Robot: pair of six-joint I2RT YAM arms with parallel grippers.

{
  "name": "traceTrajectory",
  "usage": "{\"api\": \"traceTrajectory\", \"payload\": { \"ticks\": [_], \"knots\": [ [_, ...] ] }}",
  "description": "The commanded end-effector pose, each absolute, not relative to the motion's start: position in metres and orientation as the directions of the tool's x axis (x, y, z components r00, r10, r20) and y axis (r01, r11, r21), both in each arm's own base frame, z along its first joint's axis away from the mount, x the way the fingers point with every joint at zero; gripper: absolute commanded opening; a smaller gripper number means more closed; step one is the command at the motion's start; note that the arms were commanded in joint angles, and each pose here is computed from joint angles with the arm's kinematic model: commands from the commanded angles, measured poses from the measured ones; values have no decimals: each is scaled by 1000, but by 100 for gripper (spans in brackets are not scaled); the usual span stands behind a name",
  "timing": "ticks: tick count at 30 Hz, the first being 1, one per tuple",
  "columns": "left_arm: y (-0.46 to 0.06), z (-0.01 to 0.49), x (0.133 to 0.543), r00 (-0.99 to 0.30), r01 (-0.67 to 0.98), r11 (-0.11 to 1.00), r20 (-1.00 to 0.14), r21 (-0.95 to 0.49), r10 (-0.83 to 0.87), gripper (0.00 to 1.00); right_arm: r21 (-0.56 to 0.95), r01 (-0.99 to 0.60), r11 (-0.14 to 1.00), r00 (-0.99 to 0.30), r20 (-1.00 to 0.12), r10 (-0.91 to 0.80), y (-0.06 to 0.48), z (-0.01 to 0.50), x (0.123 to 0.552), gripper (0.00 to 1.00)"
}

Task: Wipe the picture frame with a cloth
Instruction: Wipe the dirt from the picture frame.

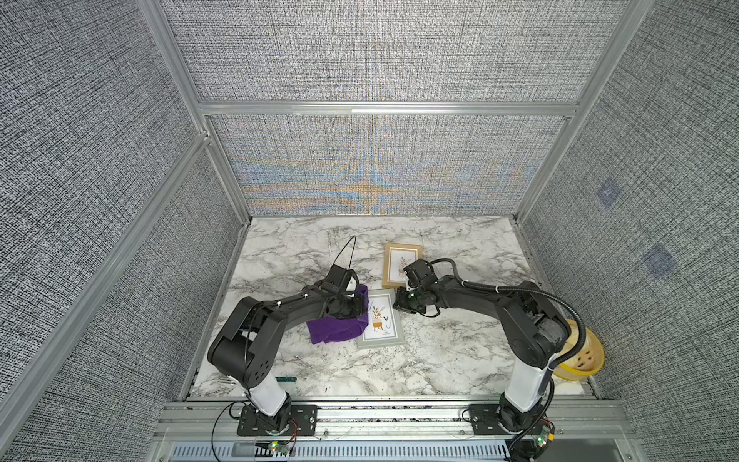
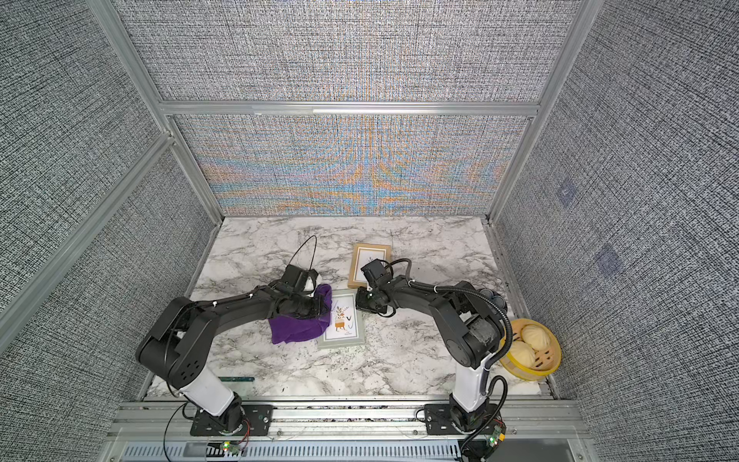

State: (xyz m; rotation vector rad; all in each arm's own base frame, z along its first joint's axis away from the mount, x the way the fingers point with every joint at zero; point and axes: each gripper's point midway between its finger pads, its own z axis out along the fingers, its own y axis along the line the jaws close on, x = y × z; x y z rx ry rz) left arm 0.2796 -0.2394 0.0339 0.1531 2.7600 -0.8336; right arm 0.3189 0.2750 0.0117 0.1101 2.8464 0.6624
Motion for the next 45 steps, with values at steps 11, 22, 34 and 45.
{"api": "traceTrajectory", "payload": {
  "ticks": [11, 22, 34, 45],
  "knots": [
    [-222, 19, 189, -993, 80, 804, -119, -589, 11, 0, 58, 191, 980, -981, -20, 193, 193, -49, 259, 12],
    [-196, 14, 176, -988, 58, 886, -153, -460, -14, 0, 59, 187, 981, -982, -17, 189, 193, -51, 258, 12],
    [-192, 26, 262, -963, 73, 940, -270, -333, -21, 0, 28, 175, 984, -985, 5, 175, 182, -59, 246, 11],
    [-195, 41, 331, -937, 127, 935, -350, -330, 3, 0, -19, 148, 989, -989, 13, 148, 173, -68, 241, 10]
  ]
}}
